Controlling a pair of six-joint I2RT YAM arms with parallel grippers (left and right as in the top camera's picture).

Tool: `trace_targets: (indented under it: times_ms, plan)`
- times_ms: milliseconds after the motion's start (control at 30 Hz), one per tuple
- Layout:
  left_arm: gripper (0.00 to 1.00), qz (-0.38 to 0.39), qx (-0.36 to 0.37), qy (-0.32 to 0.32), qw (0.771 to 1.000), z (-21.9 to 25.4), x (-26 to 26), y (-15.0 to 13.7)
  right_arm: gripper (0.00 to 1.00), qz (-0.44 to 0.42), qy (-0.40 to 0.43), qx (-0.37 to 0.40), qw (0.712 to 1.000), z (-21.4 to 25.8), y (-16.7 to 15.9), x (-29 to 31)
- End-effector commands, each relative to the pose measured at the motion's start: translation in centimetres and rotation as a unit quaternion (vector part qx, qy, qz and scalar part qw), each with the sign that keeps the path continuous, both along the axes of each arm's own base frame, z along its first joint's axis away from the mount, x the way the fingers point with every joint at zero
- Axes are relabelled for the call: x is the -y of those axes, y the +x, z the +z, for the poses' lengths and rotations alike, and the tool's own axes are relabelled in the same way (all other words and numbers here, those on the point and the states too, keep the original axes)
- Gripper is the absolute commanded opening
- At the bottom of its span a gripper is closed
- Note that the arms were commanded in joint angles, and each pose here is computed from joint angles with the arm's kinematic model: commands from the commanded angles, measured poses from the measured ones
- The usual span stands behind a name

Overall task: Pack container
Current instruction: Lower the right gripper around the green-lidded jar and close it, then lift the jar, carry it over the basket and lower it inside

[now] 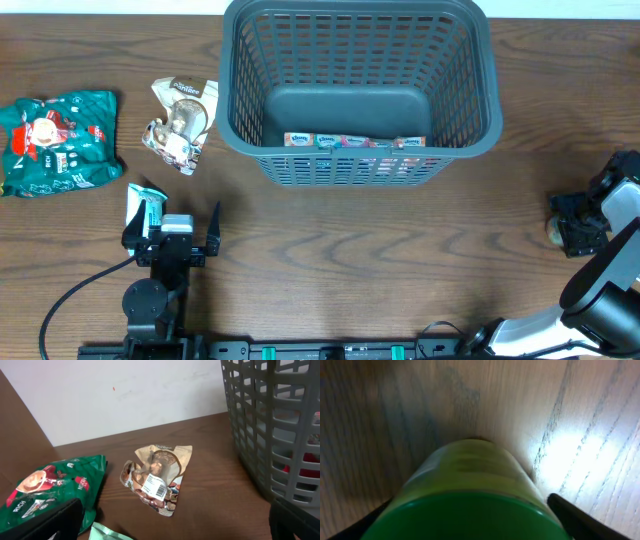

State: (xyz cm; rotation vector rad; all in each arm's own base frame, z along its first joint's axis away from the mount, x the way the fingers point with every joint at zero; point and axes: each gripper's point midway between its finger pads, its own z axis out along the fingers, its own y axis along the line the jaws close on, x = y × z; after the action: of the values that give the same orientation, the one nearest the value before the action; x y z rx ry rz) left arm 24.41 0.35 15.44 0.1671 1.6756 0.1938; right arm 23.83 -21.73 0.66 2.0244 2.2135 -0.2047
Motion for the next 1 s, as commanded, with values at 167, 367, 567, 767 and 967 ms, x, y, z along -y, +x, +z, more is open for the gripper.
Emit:
trace_targets:
  times_ms: [167,367,567,767,967]
  plan:
    - [0.99,0.003,-0.023,0.007,1.000,-1.8,-0.2,0.0,0.77,-0.010,0.017,-0.026,0.999,-2.0,-1.1,-0.5]
    - [0.98,0.003,-0.023,0.007,1.000,-1.8,-0.2,0.0,0.12,-0.010,0.017,-0.026,0.999,-2.0,-1.1,-0.5]
    - [0.99,0.003,-0.023,0.007,1.000,-1.8,-0.2,0.0,0.01,-0.005,0.019,-0.026,0.999,-2.0,-1.1,-0.6]
    - [0.99,0.003,-0.023,0.007,1.000,-1.8,-0.2,0.0,0.01,0.031,-0.006,-0.005,0.999,0.3,0.7,-0.6]
    - [0.99,0.003,-0.023,0.007,1.000,-1.8,-0.2,0.0,0.01,0.080,-0.065,0.039,0.994,6.5,3.7,-0.4]
